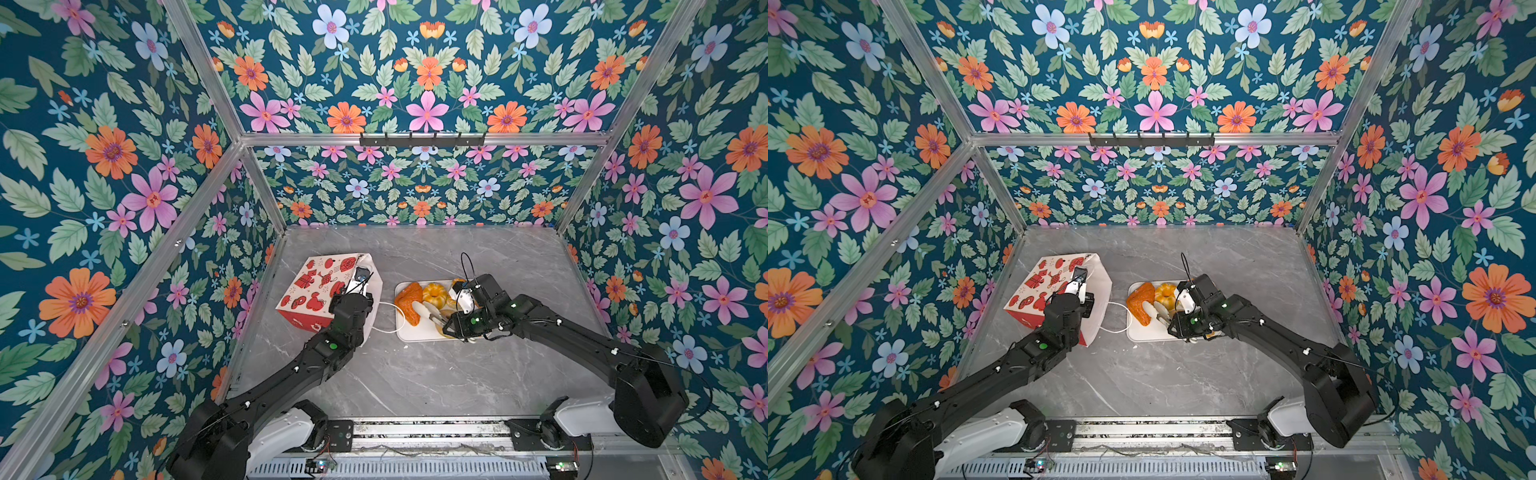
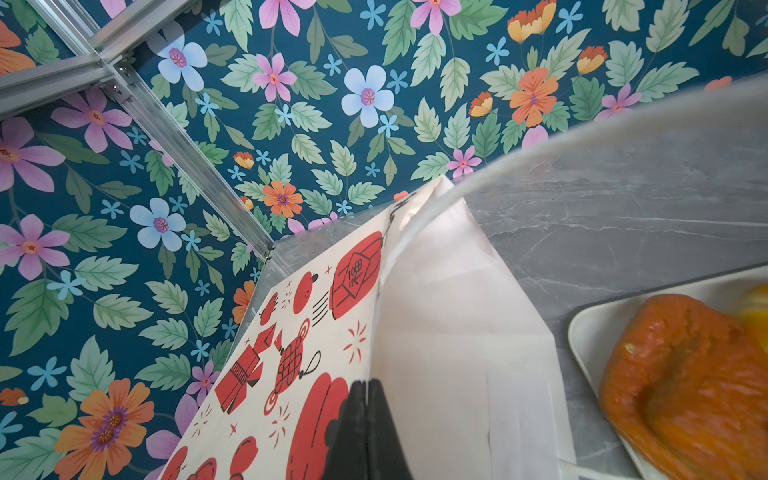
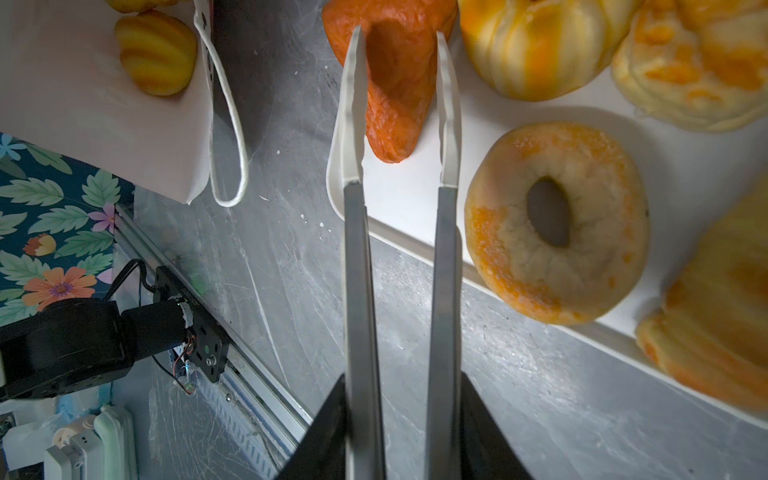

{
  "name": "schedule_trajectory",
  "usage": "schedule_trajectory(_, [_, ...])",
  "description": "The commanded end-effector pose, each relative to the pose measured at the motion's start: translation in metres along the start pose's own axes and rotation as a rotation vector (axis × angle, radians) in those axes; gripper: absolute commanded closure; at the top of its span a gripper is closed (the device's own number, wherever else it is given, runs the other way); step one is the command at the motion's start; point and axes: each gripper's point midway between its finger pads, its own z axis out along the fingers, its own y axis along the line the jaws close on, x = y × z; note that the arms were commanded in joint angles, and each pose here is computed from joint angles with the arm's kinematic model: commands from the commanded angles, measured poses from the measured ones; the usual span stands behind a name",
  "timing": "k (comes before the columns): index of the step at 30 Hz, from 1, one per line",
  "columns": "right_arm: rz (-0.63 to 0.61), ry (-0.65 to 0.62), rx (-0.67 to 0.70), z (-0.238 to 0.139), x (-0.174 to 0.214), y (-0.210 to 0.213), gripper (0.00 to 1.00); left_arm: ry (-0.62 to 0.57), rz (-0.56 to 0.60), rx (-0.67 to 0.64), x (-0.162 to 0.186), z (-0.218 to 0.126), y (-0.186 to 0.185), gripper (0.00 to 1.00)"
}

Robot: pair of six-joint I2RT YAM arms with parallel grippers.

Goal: Take the fake bread out of the paper bag
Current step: 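Lay the orange bread on the white tray and open the tongs, then move the right gripper's tongs over and down into the paper bag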

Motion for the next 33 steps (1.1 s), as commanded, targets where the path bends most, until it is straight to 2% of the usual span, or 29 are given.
schedule_trajectory(1, [0.001, -0.037, 0.002, -0.009, -0.004, 0.002, 0.61, -0.033, -0.021, 0.027, -0.010, 0.001, -0.005, 1.00])
schedule_trajectory(9, [-0.018, -0.112, 0.024, -0.035, -0.008, 0.005, 0.60, -0.059, 0.001, 0.110, -0.022, 0.006, -0.023, 1.00])
schedule_trajectory(18, [-0.130, -0.192, -0.125, -0.068, -0.013, 0.065, 0.62, -0.093, 0.060, 0.213, -0.030, 0.007, -0.044, 1.00])
schedule_trajectory(24, [-0.181, -0.147, -0.243, -0.048, -0.012, 0.102, 0.62, -0.144, 0.081, 0.259, -0.037, -0.002, -0.047, 1.00])
schedule_trajectory(33, [-0.191, -0.063, -0.269, 0.000, -0.029, 0.122, 0.63, -0.151, 0.076, 0.309, -0.039, -0.007, -0.053, 1.00])
